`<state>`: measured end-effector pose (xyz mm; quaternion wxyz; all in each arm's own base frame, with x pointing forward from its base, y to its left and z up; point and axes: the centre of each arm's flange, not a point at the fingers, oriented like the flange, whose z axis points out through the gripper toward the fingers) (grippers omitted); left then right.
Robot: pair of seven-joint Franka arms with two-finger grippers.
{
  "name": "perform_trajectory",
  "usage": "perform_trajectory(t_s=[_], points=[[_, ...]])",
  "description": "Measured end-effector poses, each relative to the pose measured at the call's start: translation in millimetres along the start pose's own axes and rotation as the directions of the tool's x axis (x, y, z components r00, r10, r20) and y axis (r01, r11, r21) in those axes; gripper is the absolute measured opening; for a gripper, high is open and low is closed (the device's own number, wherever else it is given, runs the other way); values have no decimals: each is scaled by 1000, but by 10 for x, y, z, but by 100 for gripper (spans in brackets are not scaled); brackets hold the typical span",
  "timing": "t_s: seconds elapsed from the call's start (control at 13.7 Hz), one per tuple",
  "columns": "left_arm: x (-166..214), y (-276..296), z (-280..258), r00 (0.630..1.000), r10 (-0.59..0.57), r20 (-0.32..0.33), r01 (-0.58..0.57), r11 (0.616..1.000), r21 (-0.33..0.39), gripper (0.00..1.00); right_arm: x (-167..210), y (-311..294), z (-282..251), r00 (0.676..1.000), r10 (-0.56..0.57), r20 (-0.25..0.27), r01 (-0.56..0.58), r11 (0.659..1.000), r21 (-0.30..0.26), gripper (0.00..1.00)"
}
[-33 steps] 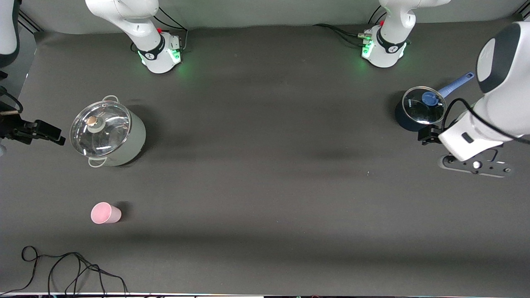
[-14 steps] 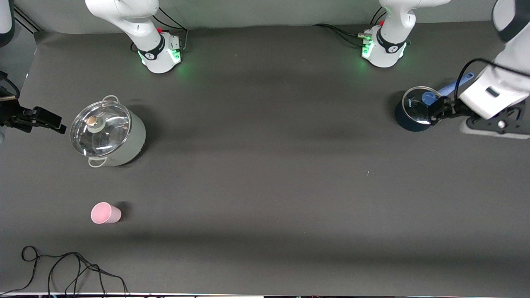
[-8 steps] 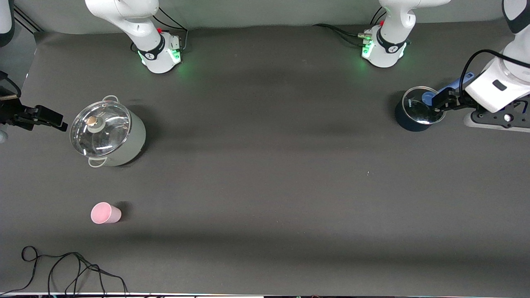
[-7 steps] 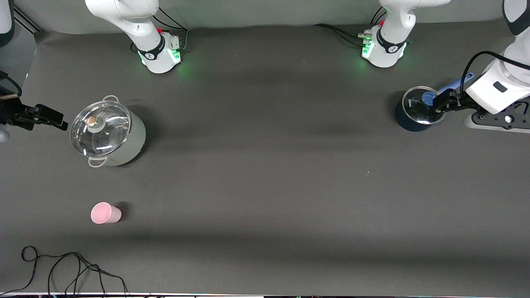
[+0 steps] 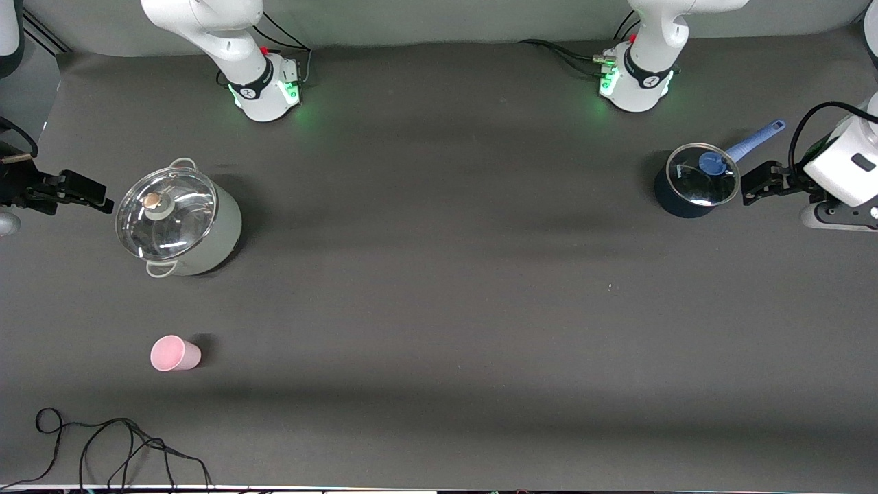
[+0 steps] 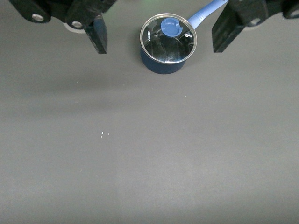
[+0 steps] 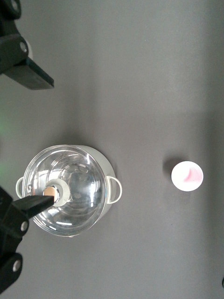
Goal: Transfer pink cup from left to right arm
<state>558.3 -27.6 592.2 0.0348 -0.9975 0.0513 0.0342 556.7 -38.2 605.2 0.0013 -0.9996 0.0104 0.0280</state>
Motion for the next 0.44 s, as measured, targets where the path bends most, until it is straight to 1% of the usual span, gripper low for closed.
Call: perform_trajectory(t_s=[0.29, 0.44], points=[[18, 19, 15, 1000, 4, -2, -4, 1000, 0, 100, 0, 0, 0, 1000, 0, 0, 0, 1000, 0, 100], [74, 39, 25, 1000, 8, -26, -8, 1000, 1, 100, 0, 0, 0, 1000, 0, 0, 0, 1000, 0, 100]])
